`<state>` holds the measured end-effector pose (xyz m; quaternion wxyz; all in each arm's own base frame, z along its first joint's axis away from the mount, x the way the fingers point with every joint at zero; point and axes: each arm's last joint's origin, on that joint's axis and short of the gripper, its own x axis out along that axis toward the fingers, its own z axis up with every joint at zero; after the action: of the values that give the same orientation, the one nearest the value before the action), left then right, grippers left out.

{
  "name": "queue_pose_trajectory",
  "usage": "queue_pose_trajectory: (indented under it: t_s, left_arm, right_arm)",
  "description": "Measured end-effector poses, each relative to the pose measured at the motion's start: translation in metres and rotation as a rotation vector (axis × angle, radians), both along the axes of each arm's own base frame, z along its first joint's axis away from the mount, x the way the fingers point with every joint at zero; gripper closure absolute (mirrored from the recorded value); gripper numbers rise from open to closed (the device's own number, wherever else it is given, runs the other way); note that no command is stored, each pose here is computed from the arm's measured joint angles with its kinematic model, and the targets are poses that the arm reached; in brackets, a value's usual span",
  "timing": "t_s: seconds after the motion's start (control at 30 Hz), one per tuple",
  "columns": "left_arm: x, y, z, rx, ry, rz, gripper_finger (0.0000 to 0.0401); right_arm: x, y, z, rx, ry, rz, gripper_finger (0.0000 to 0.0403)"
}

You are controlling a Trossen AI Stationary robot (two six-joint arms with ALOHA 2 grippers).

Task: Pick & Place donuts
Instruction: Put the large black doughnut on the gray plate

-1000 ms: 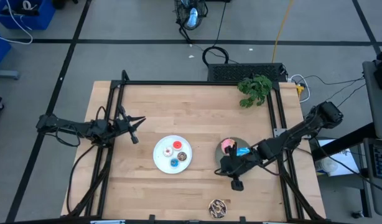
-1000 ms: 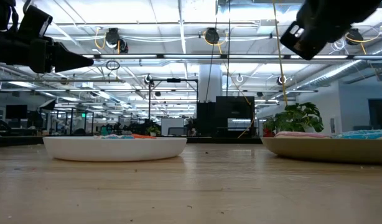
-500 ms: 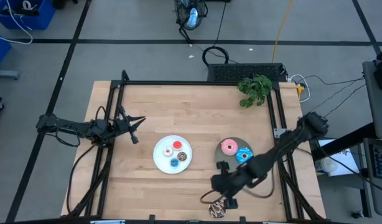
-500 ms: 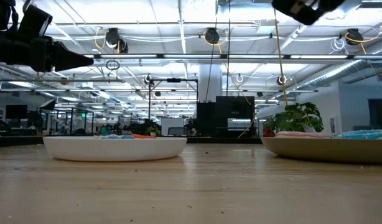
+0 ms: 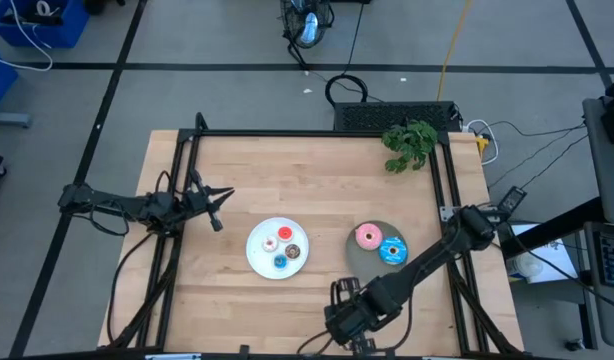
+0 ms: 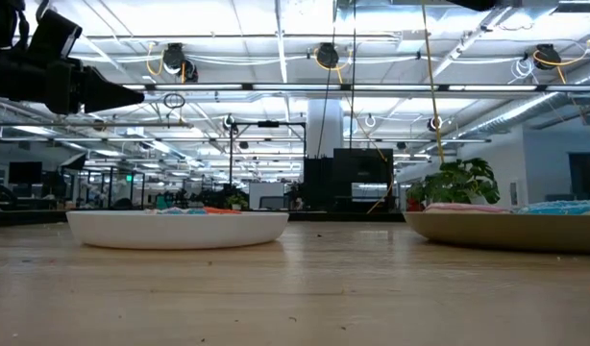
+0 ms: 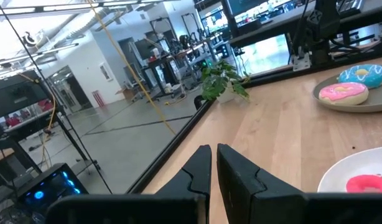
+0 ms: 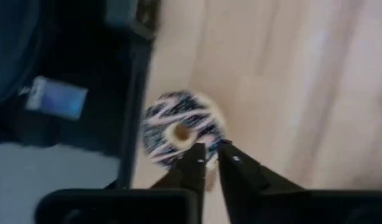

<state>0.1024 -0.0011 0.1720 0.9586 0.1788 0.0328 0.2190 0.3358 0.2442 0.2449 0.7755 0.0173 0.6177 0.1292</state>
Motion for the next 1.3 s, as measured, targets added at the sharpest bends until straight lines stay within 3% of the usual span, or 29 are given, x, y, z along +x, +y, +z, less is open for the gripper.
queue_pose_trajectory:
  t_s: [0.1,0.37,0.53,1.3]
  left_arm:
    - [0.0,0.0,0.0,0.002,-0.001,0.0,0.0368]
    - [0.0,0.0,0.001,0.001,-0.006,-0.001,0.0368]
    - [0.0,0.0,0.001,0.002,-0.008,-0.001,0.0368]
    - [0.0,0.0,0.005,0.057,-0.022,0.008,0.0368]
  right_arm:
    - [-0.002,0.005,-0.006,0.024,0.04,0.013,0.032]
    - [-0.008,0.015,-0.027,-0.055,-0.046,0.02,0.016]
    - [-0.009,0.013,-0.044,-0.068,-0.064,-0.004,0.0096]
    - [-0.02,0.005,-0.103,0.024,-0.103,-0.008,0.009]
